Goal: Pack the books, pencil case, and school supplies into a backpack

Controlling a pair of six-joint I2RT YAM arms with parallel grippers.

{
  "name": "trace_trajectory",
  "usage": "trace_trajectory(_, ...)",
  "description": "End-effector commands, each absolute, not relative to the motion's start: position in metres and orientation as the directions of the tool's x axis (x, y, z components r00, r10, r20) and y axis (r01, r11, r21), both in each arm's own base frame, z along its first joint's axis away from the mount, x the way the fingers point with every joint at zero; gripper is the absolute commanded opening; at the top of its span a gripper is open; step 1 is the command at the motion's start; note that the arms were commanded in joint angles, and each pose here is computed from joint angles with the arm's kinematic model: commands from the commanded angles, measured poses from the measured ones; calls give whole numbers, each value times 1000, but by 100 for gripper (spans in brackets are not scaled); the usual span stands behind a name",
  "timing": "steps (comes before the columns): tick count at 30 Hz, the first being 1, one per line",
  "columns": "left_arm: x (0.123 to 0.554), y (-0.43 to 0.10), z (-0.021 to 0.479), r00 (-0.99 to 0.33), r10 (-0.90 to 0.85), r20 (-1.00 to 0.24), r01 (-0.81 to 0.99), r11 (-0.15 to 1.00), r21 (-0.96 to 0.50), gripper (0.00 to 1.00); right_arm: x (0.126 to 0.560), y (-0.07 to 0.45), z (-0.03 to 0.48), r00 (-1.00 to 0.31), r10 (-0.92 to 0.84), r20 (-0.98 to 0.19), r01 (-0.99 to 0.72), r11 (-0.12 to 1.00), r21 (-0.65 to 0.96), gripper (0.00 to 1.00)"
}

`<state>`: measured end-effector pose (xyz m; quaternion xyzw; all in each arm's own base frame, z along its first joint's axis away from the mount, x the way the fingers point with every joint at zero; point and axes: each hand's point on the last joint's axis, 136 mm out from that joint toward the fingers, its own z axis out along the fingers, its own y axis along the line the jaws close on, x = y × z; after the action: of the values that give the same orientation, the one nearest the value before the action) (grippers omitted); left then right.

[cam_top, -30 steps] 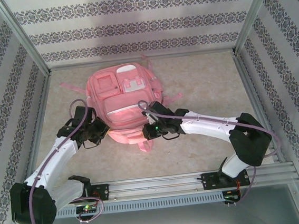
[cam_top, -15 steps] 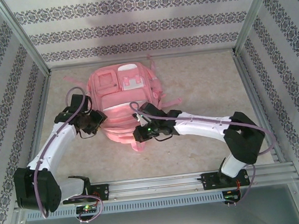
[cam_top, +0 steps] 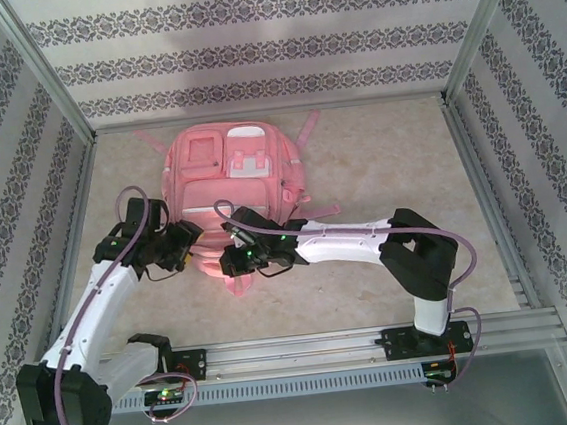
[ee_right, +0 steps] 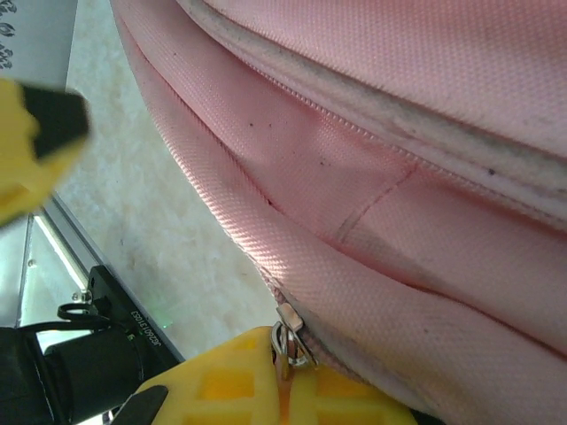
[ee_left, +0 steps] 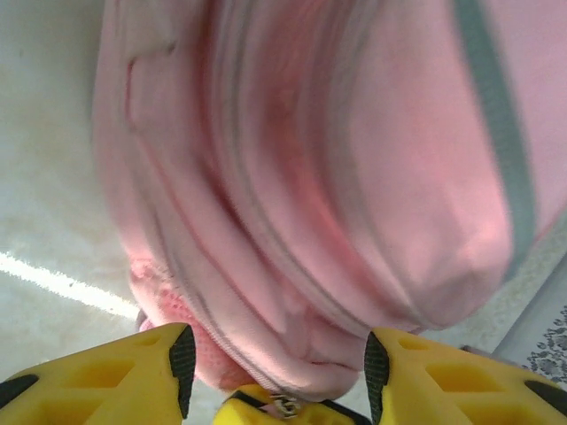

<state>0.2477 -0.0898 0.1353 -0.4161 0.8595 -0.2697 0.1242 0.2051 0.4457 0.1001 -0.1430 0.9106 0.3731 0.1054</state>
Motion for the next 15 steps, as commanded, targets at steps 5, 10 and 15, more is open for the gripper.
trace_trajectory(5, 240, -109, 109, -620, -781, 80, -695, 499, -517, 53, 215, 458, 129, -914, -138, -381, -377, 636, 673, 0)
trace_trajectory(10, 259, -112, 100, -632, -773, 58, -686, 522, -507, 47, 210, 454, 123, -909, -183, -373, -396, 654, 644, 0)
trace_trajectory(15, 270, -109, 102, -639, -769, 30, -679, 545, -492, 19, 207, 426, 111, -900, -227, -372, -409, 734, 543, 0)
